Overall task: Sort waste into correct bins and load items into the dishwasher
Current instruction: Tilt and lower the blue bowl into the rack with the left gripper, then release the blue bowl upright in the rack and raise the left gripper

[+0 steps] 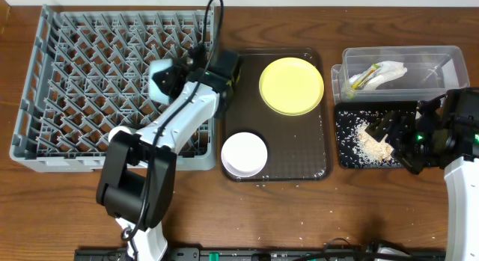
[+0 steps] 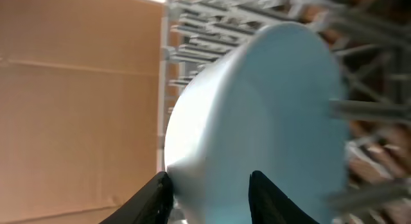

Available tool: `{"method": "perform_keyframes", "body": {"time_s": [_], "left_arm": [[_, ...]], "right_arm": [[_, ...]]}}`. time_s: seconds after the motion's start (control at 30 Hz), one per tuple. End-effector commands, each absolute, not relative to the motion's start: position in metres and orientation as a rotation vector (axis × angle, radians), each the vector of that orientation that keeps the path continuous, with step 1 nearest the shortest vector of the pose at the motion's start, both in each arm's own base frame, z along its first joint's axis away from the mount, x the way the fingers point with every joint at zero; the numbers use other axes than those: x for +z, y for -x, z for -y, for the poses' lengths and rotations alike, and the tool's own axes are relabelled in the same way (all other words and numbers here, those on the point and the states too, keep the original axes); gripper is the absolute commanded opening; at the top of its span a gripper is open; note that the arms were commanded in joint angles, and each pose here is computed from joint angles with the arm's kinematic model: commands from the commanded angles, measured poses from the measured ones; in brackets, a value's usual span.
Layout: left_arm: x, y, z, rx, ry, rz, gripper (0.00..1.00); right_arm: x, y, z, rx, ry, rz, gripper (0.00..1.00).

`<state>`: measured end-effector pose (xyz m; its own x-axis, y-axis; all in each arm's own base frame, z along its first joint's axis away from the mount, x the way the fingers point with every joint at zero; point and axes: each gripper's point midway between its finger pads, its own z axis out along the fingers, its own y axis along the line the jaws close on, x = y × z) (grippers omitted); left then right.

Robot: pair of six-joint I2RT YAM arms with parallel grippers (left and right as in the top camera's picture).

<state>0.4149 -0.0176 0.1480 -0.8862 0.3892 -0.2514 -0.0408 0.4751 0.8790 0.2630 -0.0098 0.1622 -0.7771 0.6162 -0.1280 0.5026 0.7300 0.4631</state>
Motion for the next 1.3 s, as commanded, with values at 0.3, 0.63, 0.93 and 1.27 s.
{"method": "perform_keyframes", "body": {"time_s": [0.3,0.63,0.93,1.27], "left_arm": [[0.149,-0.411,0.035,1.269,-0.319,-2.346,0.56],[0.168,-0.393,0.117,0.565,-0.395,-2.462,0.55],[0.197,-0.388,0.062,0.147,0.105,-2.540,0.08],[0.159,-0.408,-0.016,-0.271,0.362,-2.628,0.08]], "right_arm": [[0.165,-0.263,0.007,0.599,-0.841,-2.665,0.88],[0.165,-0.263,0.007,0.599,-0.842,-2.667,0.87],[0.164,-0.262,0.007,0.600,-0.845,-2.671,0.87],[0.164,-0.262,0.007,0.599,-0.845,-2.670,0.87]]}}
